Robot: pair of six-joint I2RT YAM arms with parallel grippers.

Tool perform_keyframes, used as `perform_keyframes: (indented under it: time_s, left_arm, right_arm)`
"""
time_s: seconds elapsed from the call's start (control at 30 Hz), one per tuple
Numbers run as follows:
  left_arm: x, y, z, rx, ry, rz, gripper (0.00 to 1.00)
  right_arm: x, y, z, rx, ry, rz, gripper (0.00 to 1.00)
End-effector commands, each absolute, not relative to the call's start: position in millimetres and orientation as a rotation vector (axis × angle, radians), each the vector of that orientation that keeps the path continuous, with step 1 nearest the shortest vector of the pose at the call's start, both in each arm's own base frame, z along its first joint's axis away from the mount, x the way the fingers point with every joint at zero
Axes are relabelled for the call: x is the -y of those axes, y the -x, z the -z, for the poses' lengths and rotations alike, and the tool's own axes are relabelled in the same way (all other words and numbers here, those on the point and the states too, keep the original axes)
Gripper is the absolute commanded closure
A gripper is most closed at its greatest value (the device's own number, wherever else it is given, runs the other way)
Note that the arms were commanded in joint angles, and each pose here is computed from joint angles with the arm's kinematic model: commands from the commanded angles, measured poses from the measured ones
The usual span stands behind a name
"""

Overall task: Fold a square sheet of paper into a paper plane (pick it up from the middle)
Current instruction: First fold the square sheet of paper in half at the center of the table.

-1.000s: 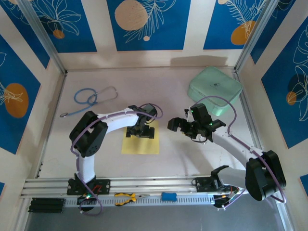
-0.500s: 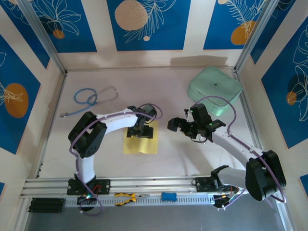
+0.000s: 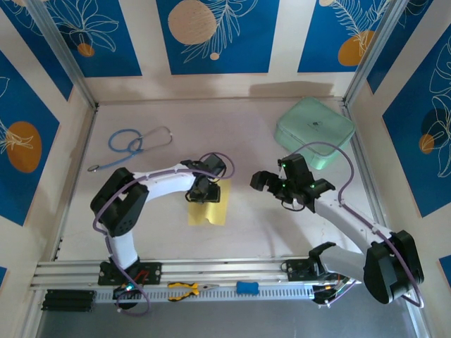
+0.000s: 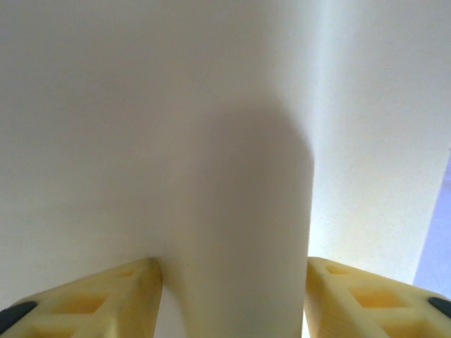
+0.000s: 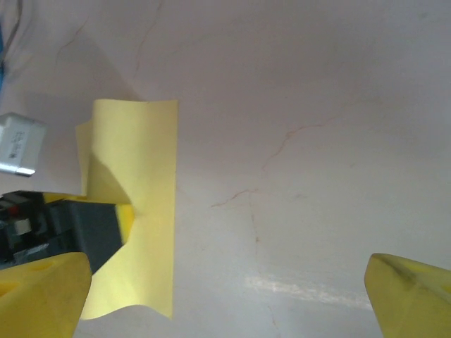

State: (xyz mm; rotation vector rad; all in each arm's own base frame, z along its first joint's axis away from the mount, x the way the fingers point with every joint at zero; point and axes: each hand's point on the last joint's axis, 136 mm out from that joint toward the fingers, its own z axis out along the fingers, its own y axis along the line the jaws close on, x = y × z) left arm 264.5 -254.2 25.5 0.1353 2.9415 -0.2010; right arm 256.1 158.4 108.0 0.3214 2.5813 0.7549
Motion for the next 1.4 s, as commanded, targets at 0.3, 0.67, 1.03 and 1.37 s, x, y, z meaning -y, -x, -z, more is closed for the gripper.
perform_keyframes:
  time_s: [0.3,0.67,1.03,1.37]
  left_arm:
    - [286,-274,-89,-2.723,-0.09,0.562,0.52]
    - [347,-265,-132,-2.521,-0.061,1.208,0.52]
    - [347,-264,-111,-2.445,0.095,1.357,0.52]
    - [345,-263,-80,-2.502,0.172,1.345,0.52]
  right_arm:
    - [-121,-252,-98,-2.514,-0.535,-0.608,0.02]
    - [-127,-253,-110,-2.403,-0.501,-0.766,0.03]
    - [-156,-245,-139,-2.423,-0.27,-1.063,0.01]
    - [-174,-246,-139,-2.466,-0.23,-1.166,0.08]
